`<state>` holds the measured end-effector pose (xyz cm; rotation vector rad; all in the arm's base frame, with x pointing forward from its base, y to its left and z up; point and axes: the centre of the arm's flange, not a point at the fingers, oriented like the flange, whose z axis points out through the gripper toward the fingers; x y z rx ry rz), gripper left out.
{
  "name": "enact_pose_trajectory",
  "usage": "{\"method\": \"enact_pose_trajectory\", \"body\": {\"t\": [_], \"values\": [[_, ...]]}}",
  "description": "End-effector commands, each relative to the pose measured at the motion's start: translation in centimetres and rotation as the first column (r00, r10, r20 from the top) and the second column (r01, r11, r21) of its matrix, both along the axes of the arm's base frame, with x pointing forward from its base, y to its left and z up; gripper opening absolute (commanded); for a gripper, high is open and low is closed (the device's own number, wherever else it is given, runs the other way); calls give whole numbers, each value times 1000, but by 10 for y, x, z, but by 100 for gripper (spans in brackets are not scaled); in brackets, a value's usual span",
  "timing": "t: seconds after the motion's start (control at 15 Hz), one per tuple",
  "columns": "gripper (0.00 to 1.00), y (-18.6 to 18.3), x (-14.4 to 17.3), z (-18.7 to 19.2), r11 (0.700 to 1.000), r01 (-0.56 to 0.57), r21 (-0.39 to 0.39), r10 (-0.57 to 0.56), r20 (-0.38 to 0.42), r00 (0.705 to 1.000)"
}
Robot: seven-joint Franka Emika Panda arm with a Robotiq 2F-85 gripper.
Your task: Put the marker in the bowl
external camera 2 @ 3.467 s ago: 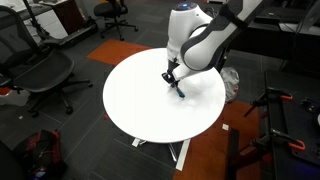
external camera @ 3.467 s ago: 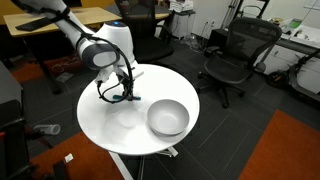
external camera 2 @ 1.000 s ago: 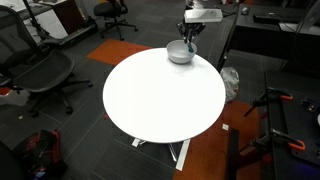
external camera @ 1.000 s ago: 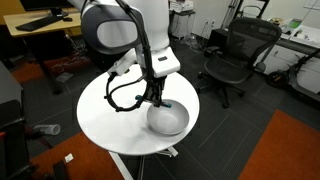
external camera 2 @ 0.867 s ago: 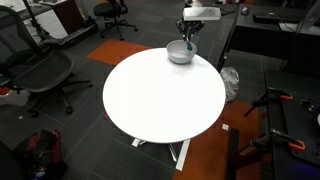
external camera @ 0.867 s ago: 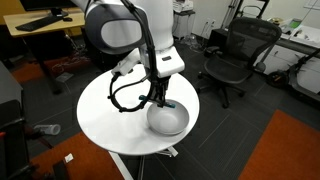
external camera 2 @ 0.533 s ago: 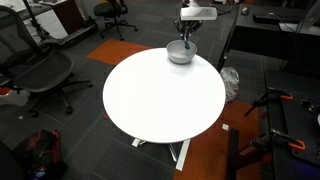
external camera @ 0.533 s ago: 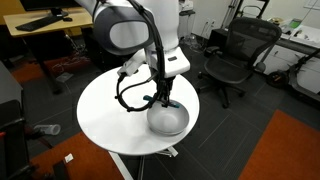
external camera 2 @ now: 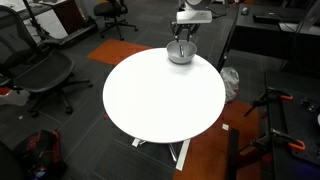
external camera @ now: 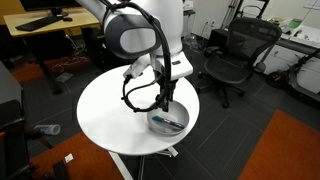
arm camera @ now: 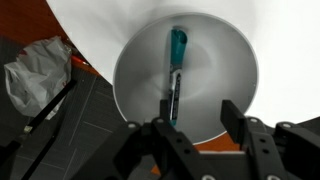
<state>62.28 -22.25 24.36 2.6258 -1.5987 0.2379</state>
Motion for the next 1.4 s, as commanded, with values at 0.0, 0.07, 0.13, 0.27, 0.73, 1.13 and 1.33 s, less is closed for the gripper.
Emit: {"method": "enact_pose_trajectory", "body": {"t": [0.0,0.07,0.13,0.27,0.73,1.13,1.33], "values": [[89,-1,8,7,999,28,14,-28,-7,1000],[95,0,5,11,1000,25,14,-25,-2,1000],[100,0,3,15,1000,24,11,-24,0,1000],[100,0,-3,24,1000,19,7,-19,9,1000],[100,1,-38,76,999,-33,26,32,40,999],[100,14,-87,130,980,-195,46,194,34,980],[100,20,-106,150,968,-246,52,245,38,969]]}}
